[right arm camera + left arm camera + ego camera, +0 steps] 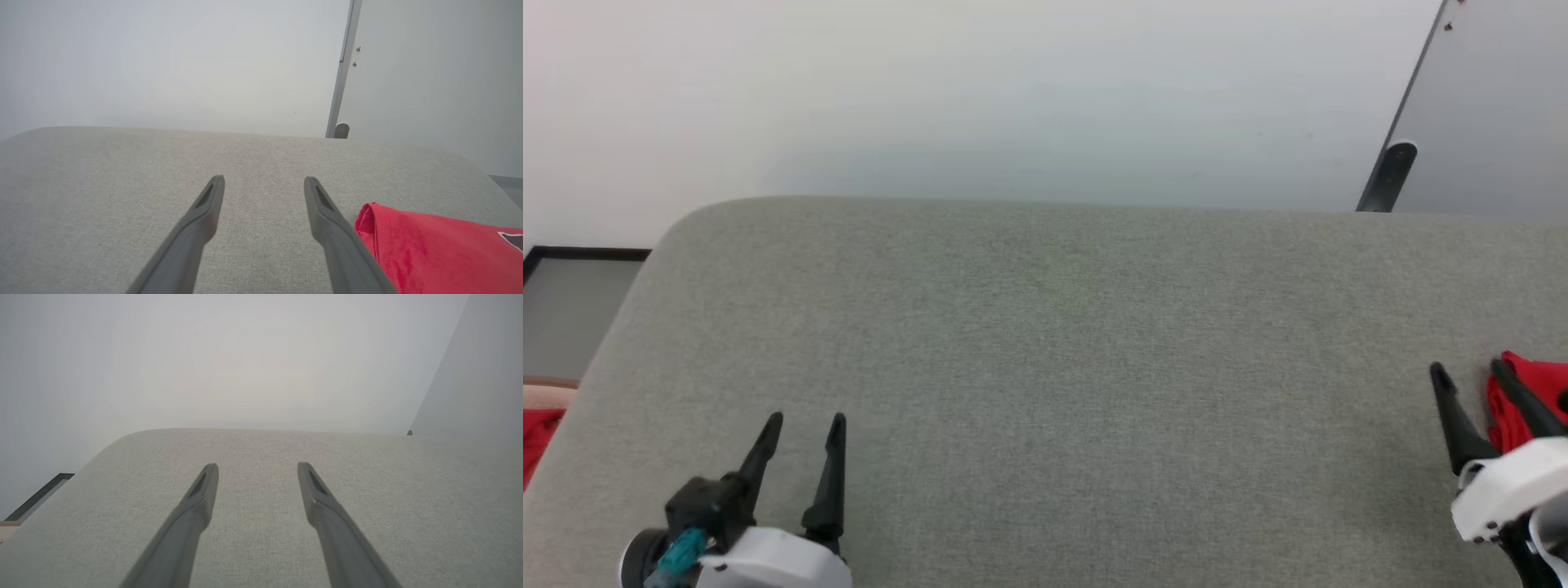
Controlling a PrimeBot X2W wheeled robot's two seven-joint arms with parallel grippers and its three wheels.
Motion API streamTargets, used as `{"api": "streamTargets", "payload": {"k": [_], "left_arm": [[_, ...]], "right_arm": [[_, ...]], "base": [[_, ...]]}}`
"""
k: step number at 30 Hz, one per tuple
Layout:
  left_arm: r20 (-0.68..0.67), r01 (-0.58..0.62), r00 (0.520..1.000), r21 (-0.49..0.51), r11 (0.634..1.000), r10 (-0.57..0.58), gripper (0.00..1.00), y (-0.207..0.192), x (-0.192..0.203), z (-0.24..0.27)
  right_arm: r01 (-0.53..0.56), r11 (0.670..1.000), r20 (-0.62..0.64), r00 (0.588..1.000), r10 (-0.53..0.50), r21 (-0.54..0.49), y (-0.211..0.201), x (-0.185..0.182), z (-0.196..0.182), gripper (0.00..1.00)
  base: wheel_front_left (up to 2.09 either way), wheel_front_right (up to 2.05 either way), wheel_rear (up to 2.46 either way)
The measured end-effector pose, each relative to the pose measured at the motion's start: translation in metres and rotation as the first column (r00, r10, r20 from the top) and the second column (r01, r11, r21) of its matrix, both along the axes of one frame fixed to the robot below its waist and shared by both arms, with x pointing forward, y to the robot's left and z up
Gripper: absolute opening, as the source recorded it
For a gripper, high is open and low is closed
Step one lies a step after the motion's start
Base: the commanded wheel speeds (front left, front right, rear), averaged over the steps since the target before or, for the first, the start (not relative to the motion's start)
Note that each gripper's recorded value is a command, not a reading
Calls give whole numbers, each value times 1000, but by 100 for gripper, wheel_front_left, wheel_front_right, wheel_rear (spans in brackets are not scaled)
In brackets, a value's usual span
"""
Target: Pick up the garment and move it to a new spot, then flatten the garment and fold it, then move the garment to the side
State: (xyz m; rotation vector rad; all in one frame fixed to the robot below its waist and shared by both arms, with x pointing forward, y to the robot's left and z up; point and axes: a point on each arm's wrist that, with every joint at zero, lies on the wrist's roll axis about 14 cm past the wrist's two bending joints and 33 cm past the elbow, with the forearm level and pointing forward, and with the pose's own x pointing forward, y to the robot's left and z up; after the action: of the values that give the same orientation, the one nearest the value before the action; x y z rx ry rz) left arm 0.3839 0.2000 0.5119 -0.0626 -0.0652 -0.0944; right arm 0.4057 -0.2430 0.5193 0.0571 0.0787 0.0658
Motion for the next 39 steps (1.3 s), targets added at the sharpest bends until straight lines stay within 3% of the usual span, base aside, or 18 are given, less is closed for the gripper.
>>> {"api": "streamTargets", "payload": {"k": [10,17,39], "left_arm": [[9,-68,998,-70,995,69,100,19,-26,0],[14,-47,999,-76,996,49,100,16,-33,0],[34,-21,999,-68,997,23,100,7,-27,6]], "right_arm": [[71,997,48,996,-73,41,-14,-36,10,100],[115,992,45,992,-118,52,-19,-61,14,100],[125,990,44,991,-129,71,-14,-67,17,100]], "base": [[0,0,0],[0,0,0],[0,0,0]]}}
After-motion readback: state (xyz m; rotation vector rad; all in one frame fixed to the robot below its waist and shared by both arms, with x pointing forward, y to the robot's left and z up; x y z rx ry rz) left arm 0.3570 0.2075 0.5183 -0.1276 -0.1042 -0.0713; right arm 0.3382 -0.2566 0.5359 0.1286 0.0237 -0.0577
